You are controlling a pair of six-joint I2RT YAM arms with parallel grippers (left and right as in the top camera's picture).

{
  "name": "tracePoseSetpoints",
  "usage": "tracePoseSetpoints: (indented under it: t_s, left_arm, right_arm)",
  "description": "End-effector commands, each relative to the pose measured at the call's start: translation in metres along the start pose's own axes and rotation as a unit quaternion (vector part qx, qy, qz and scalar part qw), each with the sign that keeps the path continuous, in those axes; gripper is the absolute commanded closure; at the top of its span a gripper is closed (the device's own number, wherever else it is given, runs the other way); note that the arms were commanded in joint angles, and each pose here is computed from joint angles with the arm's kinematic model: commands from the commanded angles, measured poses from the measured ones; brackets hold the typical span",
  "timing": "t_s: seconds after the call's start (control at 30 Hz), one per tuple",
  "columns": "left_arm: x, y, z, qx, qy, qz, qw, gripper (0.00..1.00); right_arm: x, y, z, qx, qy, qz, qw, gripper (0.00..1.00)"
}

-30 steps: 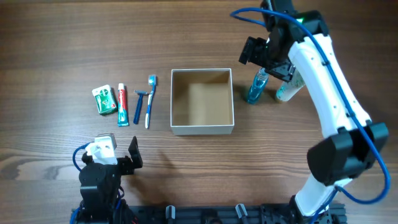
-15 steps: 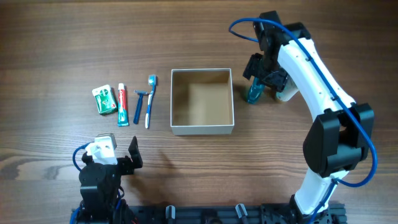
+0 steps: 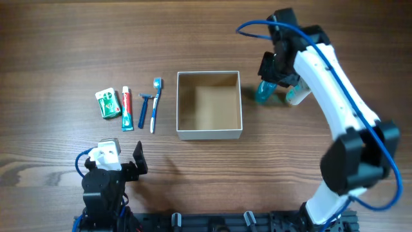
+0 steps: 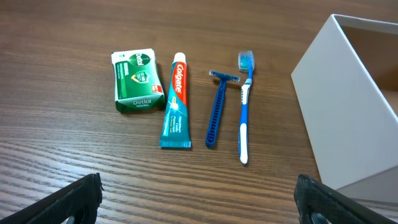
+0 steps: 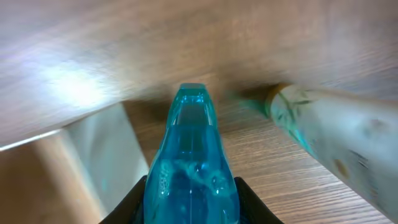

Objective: Pack container
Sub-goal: 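Grasp the blue mouthwash bottle with the right gripper and lift, then carry the bottle into the box and release it upright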

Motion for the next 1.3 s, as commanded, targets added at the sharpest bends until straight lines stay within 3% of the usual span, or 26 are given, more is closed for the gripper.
tracePoseSetpoints:
  t_s: [0.0, 0.13, 0.23, 0.7, 1.0, 1.1, 1.23, 1.27]
  left_arm:
    - [0.001, -0.002, -0.005, 0.005, -0.009, 0.002, 1.000, 0.00]
    - [0.001, -0.002, -0.005, 0.005, -0.009, 0.002, 1.000, 0.00]
    - [0.001, -0.002, -0.005, 0.005, -0.009, 0.002, 1.000, 0.00]
    - [0.001, -0.002, -0.005, 0.005, -0.009, 0.002, 1.000, 0.00]
    - [0.001, -0.002, -0.005, 0.005, -0.009, 0.002, 1.000, 0.00]
    - [0.001, -0.002, -0.005, 0.005, -0.009, 0.002, 1.000, 0.00]
    - [0.001, -0.002, -0.005, 0.005, -0.009, 0.002, 1.000, 0.00]
    - [0.001, -0.002, -0.005, 0.005, -0.009, 0.002, 1.000, 0.00]
  right_arm:
    - [0.010, 0.077, -0.011, -0.089, 0.041, 0.049, 0.994, 0.96]
    - [0.034, 0.137, -0.047, -0.145, 0.099, 0.109, 0.978, 0.96]
    - [0.058, 0.153, -0.069, -0.157, 0.139, 0.143, 0.967, 0.96]
    - [0.113, 0.018, -0.061, -0.033, 0.179, 0.064, 0.981, 0.96]
    - [0.091, -0.005, -0.026, -0.040, 0.165, 0.056, 0.984, 0.95]
    - [0.093, -0.010, -0.023, -0.043, 0.203, 0.058, 0.977, 0.90]
    - [0.095, -0.014, -0.022, -0.043, 0.222, 0.057, 0.972, 0.73]
    - [0.095, -0.014, -0.022, -0.043, 0.222, 0.057, 0.972, 0.73]
Point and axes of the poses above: each gripper's point midway between its finger pads, its own y axis back along the fingers, its own x axis along the line the jaws close on, z = x × y, the point moved 5 cm from there along y, back along the fingers, and after that the axes turned 2 degrees about y, right-handed, at the moved point
